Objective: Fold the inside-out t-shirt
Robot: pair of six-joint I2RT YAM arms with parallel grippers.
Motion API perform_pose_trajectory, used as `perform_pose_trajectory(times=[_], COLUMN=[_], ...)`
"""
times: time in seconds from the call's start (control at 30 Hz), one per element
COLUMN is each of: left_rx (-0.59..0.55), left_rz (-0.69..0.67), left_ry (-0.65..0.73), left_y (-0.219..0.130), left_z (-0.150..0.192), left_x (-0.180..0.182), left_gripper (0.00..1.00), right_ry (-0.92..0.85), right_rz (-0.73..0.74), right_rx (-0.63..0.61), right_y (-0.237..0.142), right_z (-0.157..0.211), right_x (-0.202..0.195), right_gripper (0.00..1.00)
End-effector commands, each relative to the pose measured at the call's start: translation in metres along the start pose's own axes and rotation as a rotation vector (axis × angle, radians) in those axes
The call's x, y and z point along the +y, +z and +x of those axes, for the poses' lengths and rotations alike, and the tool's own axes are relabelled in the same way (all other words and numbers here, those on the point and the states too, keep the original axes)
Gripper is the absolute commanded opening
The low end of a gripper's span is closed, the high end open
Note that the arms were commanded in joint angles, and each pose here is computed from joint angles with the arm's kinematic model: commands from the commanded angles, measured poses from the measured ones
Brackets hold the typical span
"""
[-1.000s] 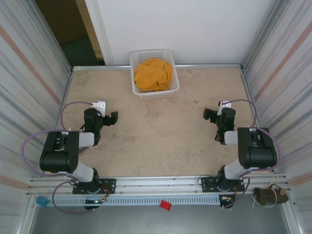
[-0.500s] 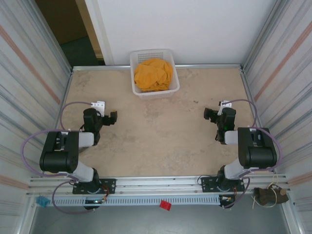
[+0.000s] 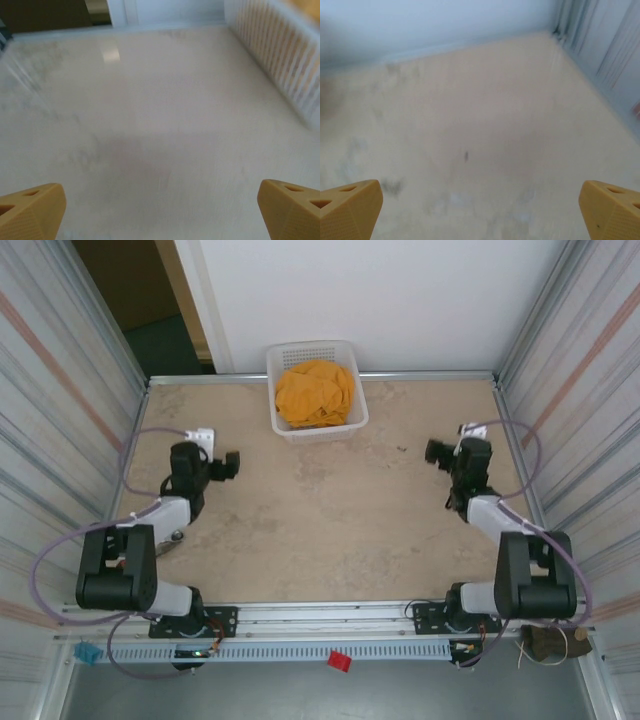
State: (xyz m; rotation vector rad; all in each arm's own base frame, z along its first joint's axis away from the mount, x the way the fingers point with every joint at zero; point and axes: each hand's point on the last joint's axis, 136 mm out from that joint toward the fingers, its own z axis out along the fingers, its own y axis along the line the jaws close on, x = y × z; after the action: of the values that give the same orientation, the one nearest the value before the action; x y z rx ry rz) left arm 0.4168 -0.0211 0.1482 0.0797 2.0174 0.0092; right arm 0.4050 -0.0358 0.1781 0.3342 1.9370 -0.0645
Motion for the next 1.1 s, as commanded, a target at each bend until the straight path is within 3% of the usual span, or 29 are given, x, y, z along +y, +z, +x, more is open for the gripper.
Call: perform_pose_trajectory(times=[0.0, 0.1, 0.2, 0.4, 0.6, 0.77, 1.07], left_rx=[0.068, 0.135, 0.18, 0.239, 0.279, 0.28, 0.173], left_rz=[-0.015, 0.098, 0.185, 0.247, 0.352, 0.516, 0.825], left_ry=[-0.164, -0.25, -0.297, -0.296, -0.31, -0.295, -0.159], left_y=[-0.008, 0.015, 0.054, 0.14, 0.198, 0.207, 0.164], left_z=[-0.045, -0.076, -0.097, -0.117, -0.114, -0.107, -0.111], left_x=[0.007, -0.013, -0.036, -0.074, -0.124, -0.196, -0.372], left_gripper=[0.99, 0.99, 0.99, 0.99, 0.99, 0.99, 0.99], right_ry=[0.283, 0.411, 0.412, 0.363, 0.353, 0.317, 0.351], right_rz=[0.181, -0.077, -0.214, -0.299, -0.268, -0.192, -0.098], right_rx=[0.12, 0.201, 0.204, 0.272, 0.253, 0.195, 0.172], right_y=[-0.03, -0.042, -0.064, -0.107, -0.135, -0.15, -0.156], right_z=[-0.028, -0.055, -0.073, -0.074, -0.076, -0.089, -0.093], right_x=[-0.033, 0.0, 0.028, 0.059, 0.052, 0.033, 0.004], right_gripper=[0.99, 0.99, 0.99, 0.99, 0.99, 0.99, 0.99])
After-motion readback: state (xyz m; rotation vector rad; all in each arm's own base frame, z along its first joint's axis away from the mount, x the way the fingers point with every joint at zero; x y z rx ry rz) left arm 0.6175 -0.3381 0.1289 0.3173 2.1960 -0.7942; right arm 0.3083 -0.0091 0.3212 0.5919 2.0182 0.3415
